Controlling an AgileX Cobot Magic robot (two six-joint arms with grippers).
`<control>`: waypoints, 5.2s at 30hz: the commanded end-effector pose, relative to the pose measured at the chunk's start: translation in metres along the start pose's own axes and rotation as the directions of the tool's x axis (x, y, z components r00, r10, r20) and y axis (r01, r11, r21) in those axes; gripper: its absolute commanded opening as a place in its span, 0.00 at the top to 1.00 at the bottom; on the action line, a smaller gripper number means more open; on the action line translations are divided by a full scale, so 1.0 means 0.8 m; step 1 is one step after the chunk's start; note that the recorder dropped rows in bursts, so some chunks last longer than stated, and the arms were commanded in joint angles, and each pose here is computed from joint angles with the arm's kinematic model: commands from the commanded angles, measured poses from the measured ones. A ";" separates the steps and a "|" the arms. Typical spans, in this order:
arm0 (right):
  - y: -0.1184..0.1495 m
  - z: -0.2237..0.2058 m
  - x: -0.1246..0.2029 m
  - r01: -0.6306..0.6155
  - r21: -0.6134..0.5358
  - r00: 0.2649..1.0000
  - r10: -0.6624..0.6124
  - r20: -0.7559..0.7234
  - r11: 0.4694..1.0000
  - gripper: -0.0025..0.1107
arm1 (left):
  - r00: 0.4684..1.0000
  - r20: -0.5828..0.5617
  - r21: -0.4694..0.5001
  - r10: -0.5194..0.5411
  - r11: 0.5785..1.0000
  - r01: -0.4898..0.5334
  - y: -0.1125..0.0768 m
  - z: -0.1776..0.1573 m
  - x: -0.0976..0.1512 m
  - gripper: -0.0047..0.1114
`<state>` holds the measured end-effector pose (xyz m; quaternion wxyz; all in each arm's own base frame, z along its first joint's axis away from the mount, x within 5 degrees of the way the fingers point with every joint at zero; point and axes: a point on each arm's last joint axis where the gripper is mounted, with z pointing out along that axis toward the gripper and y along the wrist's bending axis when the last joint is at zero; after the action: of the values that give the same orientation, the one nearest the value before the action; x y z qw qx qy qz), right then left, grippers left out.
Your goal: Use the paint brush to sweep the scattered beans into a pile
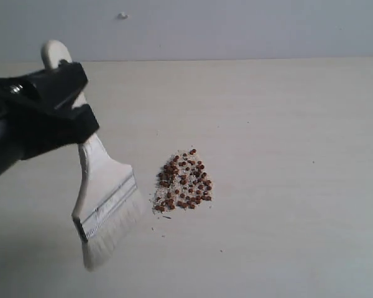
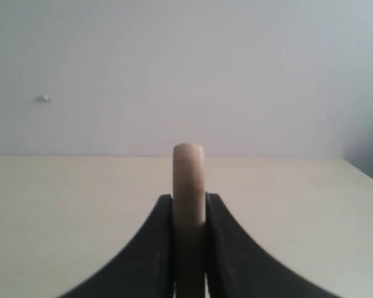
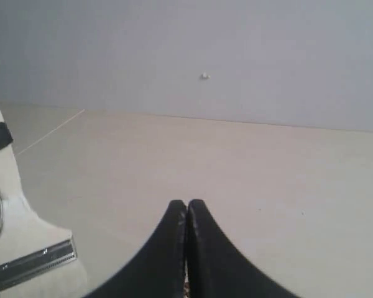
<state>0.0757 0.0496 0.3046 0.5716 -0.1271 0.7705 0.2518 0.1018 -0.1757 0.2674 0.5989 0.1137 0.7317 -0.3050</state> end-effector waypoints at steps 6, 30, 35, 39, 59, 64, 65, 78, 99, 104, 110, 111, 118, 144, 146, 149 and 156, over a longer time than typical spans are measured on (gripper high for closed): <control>0.000 0.000 0.000 0.003 -0.007 1.000 -0.003 0.009 1.000 0.98 | 0.996 -0.090 0.078 0.011 0.997 -0.004 -0.009 -0.002 0.011 0.96; 0.000 0.000 0.000 0.003 -0.007 1.000 -0.003 0.009 1.000 0.98 | 0.978 0.083 -0.004 -0.193 0.981 0.194 -0.015 0.024 0.011 0.96; 0.000 0.000 0.000 0.003 -0.007 1.000 -0.003 0.009 1.000 0.98 | 0.970 0.123 -0.152 -0.209 0.962 0.226 -0.034 0.066 0.025 0.96; 0.000 0.000 0.000 0.003 -0.007 1.000 -0.003 0.009 1.000 0.98 | 0.921 0.178 -0.486 -0.347 0.783 0.389 -0.037 0.065 0.058 0.96; 0.000 0.000 0.000 0.003 -0.007 1.000 -0.003 0.009 1.000 0.98 | 0.974 0.085 -0.128 -0.211 0.967 0.221 -0.086 0.084 0.055 0.96; 0.000 0.000 0.000 0.003 -0.007 1.000 -0.003 0.009 1.000 0.98 | 0.867 0.114 -0.395 -0.486 0.778 0.488 -0.050 0.085 0.069 0.96; 0.000 0.000 0.000 0.003 -0.007 1.000 -0.003 0.009 1.000 0.98 | 0.855 0.126 -0.431 -0.503 0.749 0.503 -0.044 0.085 0.071 0.96; 0.001 0.000 0.000 0.002 -0.008 1.000 -0.002 0.012 1.000 0.98 | 0.949 0.108 -0.583 -0.297 0.754 0.303 -0.049 0.082 0.087 0.96; 0.000 0.000 0.000 0.002 -0.007 1.000 -0.002 0.010 1.000 0.98 | 0.994 -0.019 -0.546 -0.109 0.834 0.081 -0.106 0.122 0.042 0.96; 0.000 0.000 0.000 0.002 -0.007 1.000 -0.002 0.010 1.000 0.98 | 0.996 -0.087 -0.544 0.025 0.836 -0.069 -0.100 0.126 0.037 0.96; 0.000 0.000 0.000 0.002 -0.007 1.000 -0.002 0.010 1.000 0.98 | 0.974 -0.163 -0.557 0.156 0.800 -0.221 -0.081 0.131 0.040 0.96; 0.000 0.000 0.000 0.002 -0.007 1.000 -0.002 0.010 1.000 0.98 | 0.972 -0.172 -0.560 0.163 0.795 -0.232 -0.077 0.131 0.043 0.96; 0.000 0.000 0.000 0.002 -0.007 1.000 -0.002 0.010 1.000 0.98 | 0.959 -0.152 -0.544 0.237 0.790 -0.282 -0.058 0.131 0.060 0.96; 0.001 0.000 -0.001 0.002 -0.012 1.000 -0.002 0.019 1.000 0.98 | 0.996 0.078 -0.523 -0.047 0.848 0.081 -0.046 0.159 0.126 0.96; 0.002 0.000 -0.002 0.003 -0.017 1.000 -0.002 0.029 1.000 0.98 | 0.996 0.075 -0.540 -0.054 0.837 0.086 -0.044 0.158 0.127 0.96; 0.001 0.000 -0.002 0.003 -0.015 1.000 -0.002 0.025 1.000 0.98 | 0.997 0.065 -0.544 -0.042 0.836 0.071 -0.044 0.158 0.127 0.96; 0.001 0.000 -0.002 0.003 -0.015 1.000 -0.002 0.025 1.000 0.98 | 0.998 0.065 -0.536 -0.025 0.842 0.056 -0.047 0.154 0.110 0.96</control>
<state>0.0757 0.0499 0.3057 0.5755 -0.1274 0.7666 0.2548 0.1581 -0.2979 0.1756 0.6167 -0.0852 0.7754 -0.1058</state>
